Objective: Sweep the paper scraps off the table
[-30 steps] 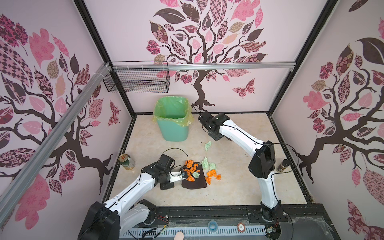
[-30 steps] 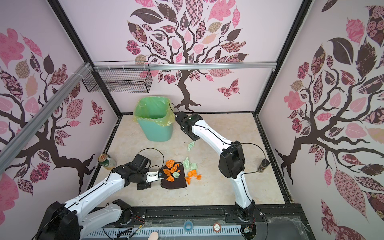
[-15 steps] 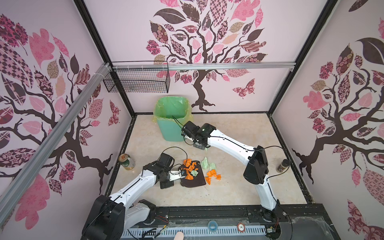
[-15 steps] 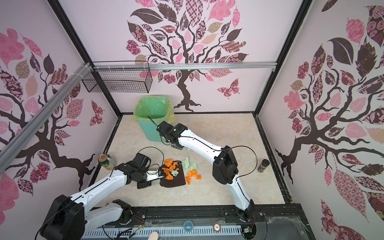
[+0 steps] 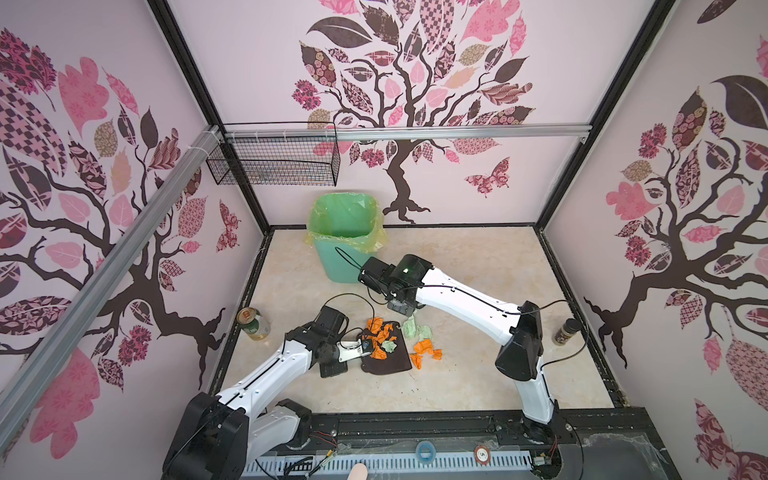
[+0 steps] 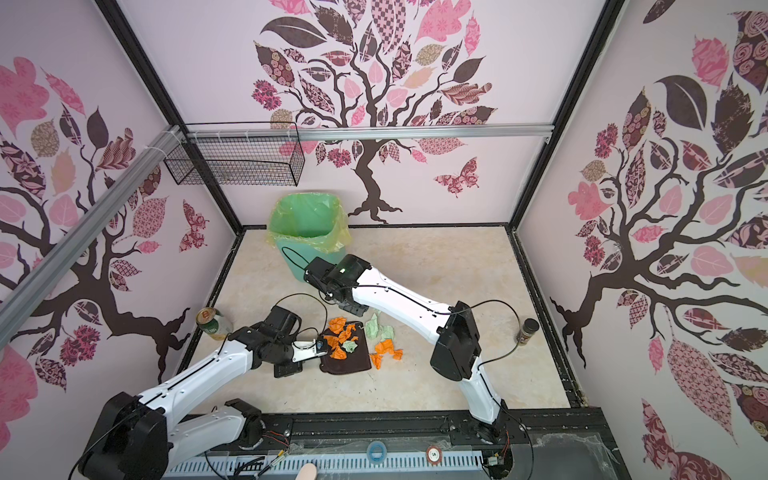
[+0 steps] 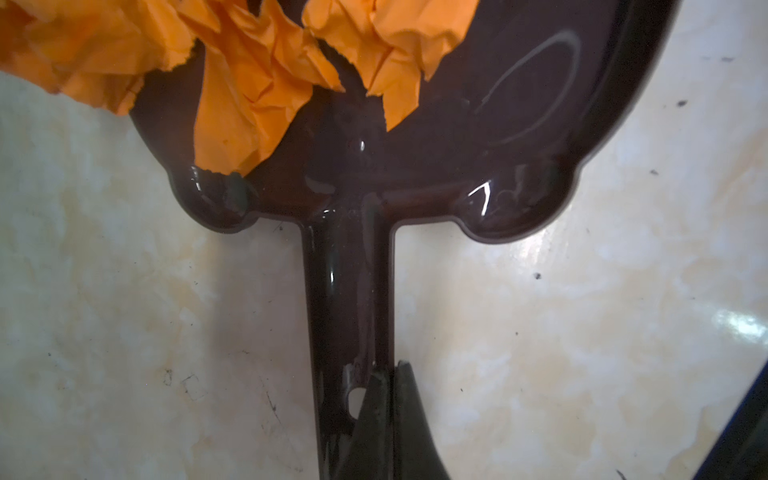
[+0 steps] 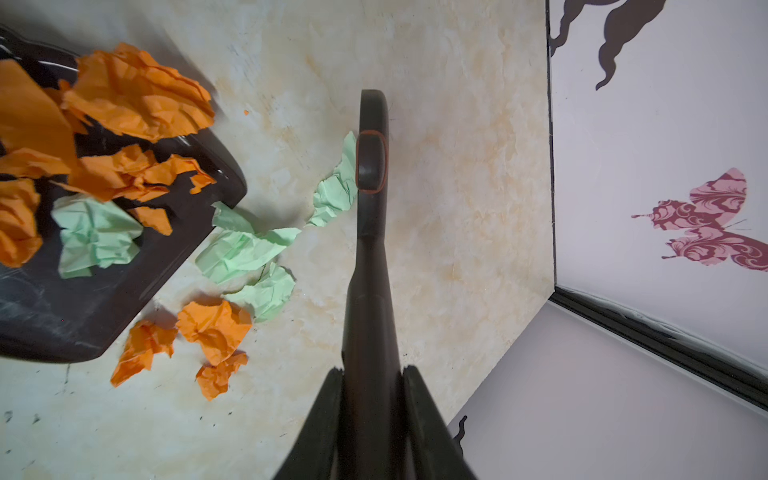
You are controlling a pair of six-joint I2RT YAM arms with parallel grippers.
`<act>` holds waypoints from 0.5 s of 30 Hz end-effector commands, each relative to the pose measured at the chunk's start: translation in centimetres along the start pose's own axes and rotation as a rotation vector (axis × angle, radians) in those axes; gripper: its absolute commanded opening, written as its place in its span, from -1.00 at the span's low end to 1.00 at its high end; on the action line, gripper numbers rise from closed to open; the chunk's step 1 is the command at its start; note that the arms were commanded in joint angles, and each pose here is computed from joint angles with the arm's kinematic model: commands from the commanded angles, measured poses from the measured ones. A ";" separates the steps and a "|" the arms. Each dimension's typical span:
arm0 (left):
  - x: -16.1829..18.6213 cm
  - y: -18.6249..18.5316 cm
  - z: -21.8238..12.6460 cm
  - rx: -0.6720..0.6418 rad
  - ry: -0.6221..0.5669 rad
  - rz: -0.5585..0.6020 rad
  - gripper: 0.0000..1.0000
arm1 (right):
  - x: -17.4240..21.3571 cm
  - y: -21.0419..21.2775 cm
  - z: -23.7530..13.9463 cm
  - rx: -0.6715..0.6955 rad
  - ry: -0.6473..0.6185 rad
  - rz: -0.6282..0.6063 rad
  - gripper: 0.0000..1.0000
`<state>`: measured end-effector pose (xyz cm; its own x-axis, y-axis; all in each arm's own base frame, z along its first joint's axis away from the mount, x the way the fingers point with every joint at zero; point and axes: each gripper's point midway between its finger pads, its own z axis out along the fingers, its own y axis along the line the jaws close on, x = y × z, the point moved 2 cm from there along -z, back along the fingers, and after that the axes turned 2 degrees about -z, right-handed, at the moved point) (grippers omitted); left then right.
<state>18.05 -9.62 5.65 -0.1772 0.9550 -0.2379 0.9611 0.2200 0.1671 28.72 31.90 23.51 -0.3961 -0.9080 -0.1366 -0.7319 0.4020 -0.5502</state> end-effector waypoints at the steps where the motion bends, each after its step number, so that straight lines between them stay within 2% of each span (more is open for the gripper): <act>1: -0.9 1.2 -1.9 -0.047 -0.040 -0.010 -1.00 | 2.3 -4.2 -6.0 0.079 -0.081 0.175 -1.00; 8: -1.6 1.8 -5.0 -0.102 -0.102 -0.042 -1.00 | 4.9 -5.0 -7.0 0.112 -0.108 0.247 -1.00; 15: -2.1 2.0 -7.3 -0.161 -0.162 -0.071 -1.00 | 7.7 -5.2 -6.0 0.105 -0.093 0.301 -1.00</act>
<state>18.63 -9.38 11.57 -0.1879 0.9163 -0.3536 0.9111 0.2971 0.2858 26.12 24.70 29.19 -0.5131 -0.7983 -0.3153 -0.5790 0.5931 -0.5594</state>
